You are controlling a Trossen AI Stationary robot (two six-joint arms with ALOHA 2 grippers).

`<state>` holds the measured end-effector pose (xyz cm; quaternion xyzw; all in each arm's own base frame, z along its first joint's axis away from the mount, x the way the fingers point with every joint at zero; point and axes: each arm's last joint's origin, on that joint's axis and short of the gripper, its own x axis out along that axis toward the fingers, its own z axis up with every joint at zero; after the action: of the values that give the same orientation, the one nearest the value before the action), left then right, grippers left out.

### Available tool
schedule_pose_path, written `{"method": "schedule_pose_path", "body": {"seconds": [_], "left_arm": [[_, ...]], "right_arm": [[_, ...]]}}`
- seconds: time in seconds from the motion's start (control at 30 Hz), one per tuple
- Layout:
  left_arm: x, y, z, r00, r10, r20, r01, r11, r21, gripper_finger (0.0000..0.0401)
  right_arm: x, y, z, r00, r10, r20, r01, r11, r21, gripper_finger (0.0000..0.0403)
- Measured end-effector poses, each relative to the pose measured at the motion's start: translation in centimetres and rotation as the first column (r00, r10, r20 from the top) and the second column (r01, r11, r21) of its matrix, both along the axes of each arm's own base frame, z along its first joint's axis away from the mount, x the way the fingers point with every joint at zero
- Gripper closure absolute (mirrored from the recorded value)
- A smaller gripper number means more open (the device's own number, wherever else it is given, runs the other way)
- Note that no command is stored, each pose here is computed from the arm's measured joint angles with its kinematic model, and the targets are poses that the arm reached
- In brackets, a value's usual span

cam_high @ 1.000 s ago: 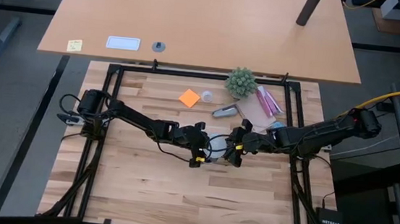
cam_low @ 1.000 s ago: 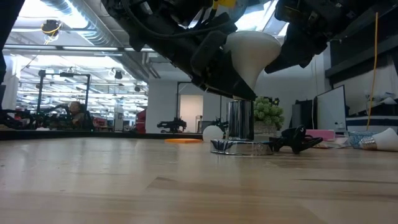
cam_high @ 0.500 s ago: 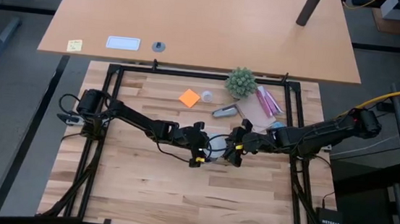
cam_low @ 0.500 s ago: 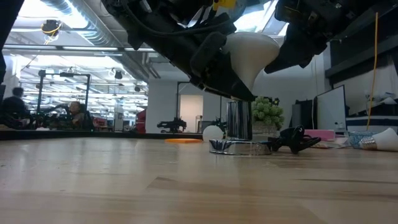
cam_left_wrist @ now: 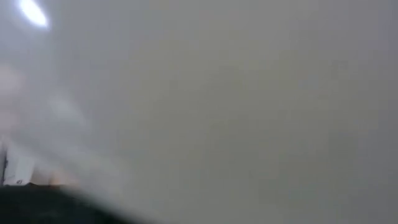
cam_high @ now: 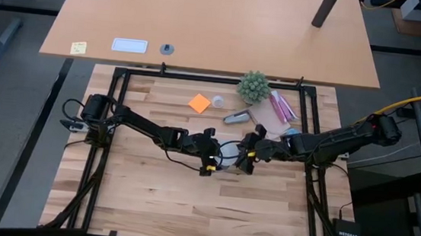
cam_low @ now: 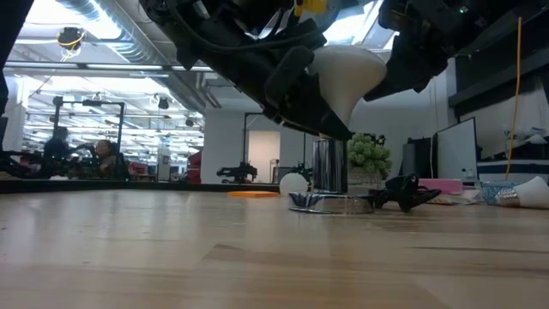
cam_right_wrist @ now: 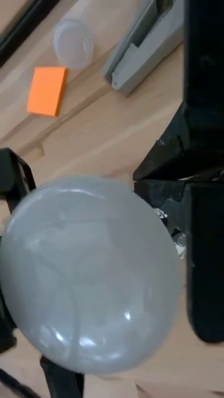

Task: Screw lightbulb
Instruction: Insert the lightbulb in the silver lamp

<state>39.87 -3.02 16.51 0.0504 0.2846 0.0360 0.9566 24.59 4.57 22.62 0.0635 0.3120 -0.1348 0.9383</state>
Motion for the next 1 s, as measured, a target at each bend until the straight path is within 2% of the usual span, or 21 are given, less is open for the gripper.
{"method": "schedule_pose_path", "body": {"seconds": [0.8,1.0], "left_arm": [[-0.05,-0.10,-0.04,1.000,0.025,-0.001,-0.025,1.000,-0.005,0.0248],[-0.05,-0.16,-0.05,1.000,-0.018,-0.010,0.019,0.998,0.064,0.0248]], "right_arm": [[0.26,0.06,0.30,0.999,-0.003,0.045,0.003,1.000,0.009,0.0397],[0.29,0.11,0.34,0.999,0.000,0.050,-0.001,1.000,0.013,0.0397]]}}
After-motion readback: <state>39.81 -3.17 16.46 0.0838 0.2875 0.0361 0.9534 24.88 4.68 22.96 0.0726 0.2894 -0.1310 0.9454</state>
